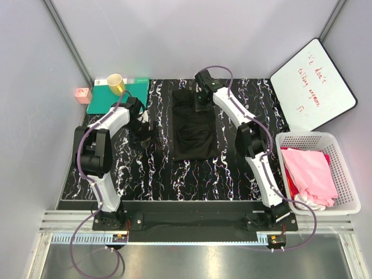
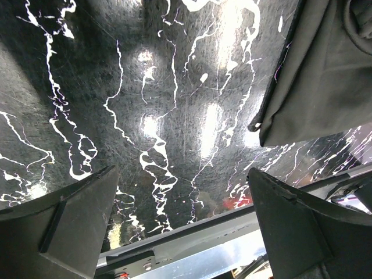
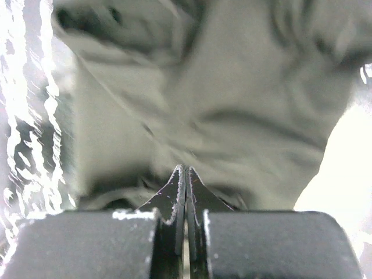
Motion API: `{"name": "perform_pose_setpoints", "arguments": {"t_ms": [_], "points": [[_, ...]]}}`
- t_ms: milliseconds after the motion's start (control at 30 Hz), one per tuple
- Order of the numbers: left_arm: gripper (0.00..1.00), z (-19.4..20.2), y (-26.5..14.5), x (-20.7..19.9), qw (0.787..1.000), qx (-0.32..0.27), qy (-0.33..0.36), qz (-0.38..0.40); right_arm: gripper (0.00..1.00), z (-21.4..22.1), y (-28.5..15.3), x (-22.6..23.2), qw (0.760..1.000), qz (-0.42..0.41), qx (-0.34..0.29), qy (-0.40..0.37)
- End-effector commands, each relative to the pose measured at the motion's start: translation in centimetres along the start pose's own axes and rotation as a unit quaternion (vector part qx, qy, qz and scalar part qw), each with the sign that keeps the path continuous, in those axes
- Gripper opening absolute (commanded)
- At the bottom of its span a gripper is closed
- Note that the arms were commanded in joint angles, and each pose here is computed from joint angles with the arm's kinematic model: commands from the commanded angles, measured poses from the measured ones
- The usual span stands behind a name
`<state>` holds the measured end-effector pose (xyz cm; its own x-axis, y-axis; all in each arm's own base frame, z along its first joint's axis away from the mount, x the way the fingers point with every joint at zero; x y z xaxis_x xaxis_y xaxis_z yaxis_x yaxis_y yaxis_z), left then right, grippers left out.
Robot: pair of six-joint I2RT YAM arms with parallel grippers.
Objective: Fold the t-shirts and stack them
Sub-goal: Fold the folded rectangular tshirt in 1/3 of the way
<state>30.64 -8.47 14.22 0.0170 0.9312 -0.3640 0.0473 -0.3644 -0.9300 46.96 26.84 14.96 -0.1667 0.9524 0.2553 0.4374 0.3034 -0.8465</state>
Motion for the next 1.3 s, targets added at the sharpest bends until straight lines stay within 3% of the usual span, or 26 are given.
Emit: {"name": "perform_pose_setpoints", "arguments": {"t_ms": [0, 133, 300, 600, 967, 1067, 1267], "points": [[0.99, -0.3, -0.5, -0.1, 1.000, -0.015, 0.015, 0.008, 0.00, 0.2, -6.7, 0.3, 1.000, -0.028, -0.003, -0.011], [0.99, -0.7, -0.3, -0.2, 1.000, -0.014, 0.014, 0.012, 0.00, 4.4, -6.6, -0.5, 0.997, -0.037, 0.065, 0.001], [0.99, -0.8, -0.3, -0.2, 1.000, -0.017, 0.015, 0.013, 0.00, 6.6, -6.8, -0.2, 0.995, -0.057, 0.081, 0.010], [0.99, -0.4, -0.1, 0.0, 1.000, -0.014, 0.015, 0.009, 0.00, 9.7, -3.0, 1.5, 0.989, -0.065, 0.132, 0.003], [0.99, 0.4, 0.2, 0.4, 1.000, -0.008, 0.015, 0.000, 0.00, 7.1, 1.9, 2.8, 0.993, -0.055, 0.106, -0.014], [0.99, 0.4, 0.2, 0.4, 1.000, -0.009, 0.015, 0.000, 0.00, 5.8, 2.7, 2.4, 0.996, -0.021, 0.079, -0.027], [0.99, 0.6, 0.2, 0.4, 1.000, -0.007, 0.015, 0.002, 0.00, 0.0, 1.2, 1.6, 0.999, 0.025, -0.040, -0.007]]}}
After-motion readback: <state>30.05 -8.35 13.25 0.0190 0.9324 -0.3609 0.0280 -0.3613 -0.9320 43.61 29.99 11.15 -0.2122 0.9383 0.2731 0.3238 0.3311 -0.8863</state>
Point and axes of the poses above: each gripper's point midway between its finger pads, its own y axis out along the fingers, its own x axis along the line the jaws close on, z = x × y, the point moved 9 cm from there along -y, back along the fingers, and after that the axes turned 6 degrees about y, right-handed, at the moved point
